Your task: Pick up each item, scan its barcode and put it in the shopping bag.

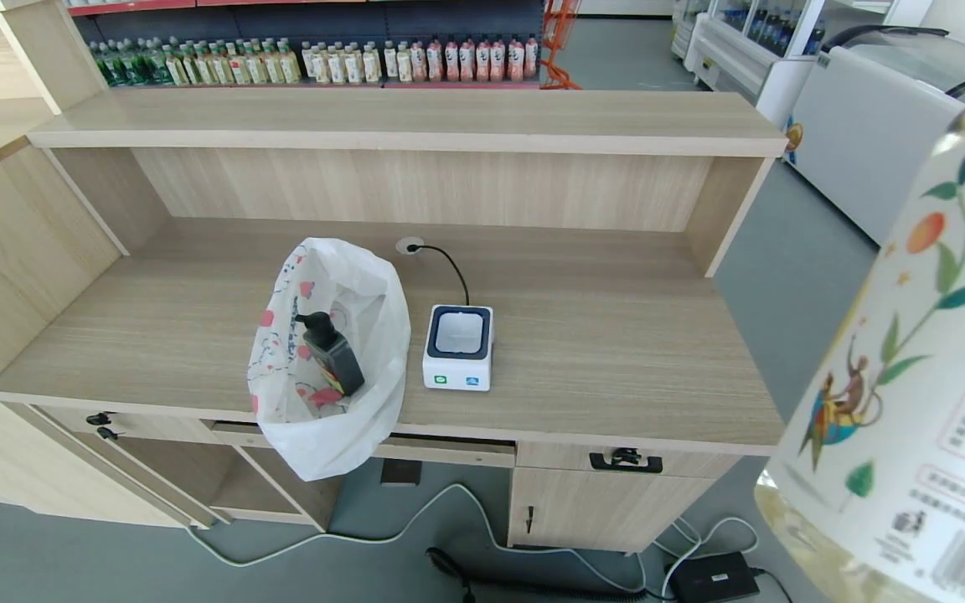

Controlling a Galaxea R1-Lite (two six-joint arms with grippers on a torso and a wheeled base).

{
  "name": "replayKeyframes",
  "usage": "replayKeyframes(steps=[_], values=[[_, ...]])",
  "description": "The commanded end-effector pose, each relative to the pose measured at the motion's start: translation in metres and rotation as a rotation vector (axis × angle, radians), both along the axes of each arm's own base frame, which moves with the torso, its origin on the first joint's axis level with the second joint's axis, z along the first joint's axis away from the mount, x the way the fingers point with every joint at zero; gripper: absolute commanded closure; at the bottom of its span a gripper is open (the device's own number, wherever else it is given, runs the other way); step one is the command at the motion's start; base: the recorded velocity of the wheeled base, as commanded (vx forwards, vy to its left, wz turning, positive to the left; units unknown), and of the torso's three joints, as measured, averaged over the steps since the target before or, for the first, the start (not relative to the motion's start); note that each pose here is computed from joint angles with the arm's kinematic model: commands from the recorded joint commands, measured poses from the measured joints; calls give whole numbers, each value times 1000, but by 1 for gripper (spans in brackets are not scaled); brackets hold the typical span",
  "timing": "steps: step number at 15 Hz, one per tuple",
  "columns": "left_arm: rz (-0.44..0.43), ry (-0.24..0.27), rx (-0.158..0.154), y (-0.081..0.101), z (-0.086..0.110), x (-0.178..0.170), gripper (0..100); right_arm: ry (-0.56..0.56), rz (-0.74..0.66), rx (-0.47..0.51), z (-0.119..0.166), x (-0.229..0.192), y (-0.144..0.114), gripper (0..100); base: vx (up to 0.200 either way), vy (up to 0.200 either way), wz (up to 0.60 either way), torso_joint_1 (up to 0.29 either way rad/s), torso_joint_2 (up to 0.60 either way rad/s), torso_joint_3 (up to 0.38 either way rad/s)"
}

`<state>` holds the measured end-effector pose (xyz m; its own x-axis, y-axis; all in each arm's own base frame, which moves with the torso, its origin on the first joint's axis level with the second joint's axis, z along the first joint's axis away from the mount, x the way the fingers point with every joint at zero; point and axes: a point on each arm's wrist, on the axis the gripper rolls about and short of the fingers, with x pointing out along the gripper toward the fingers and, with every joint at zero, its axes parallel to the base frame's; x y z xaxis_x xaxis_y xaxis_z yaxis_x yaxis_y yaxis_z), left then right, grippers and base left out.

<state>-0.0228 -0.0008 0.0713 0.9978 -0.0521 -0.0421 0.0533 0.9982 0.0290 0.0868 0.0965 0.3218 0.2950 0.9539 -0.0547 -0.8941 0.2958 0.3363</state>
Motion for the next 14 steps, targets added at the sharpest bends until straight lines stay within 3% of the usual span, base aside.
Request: replayKeyframes(steps=[1, 14], values=[[0, 1, 0, 0, 0, 0, 0, -39, 45, 33, 11, -14, -5, 100, 0, 0, 0, 0, 0, 0], [0, 1, 0, 0, 0, 0, 0, -35, 21, 19, 8, -16, -11, 100, 0, 0, 0, 0, 0, 0]])
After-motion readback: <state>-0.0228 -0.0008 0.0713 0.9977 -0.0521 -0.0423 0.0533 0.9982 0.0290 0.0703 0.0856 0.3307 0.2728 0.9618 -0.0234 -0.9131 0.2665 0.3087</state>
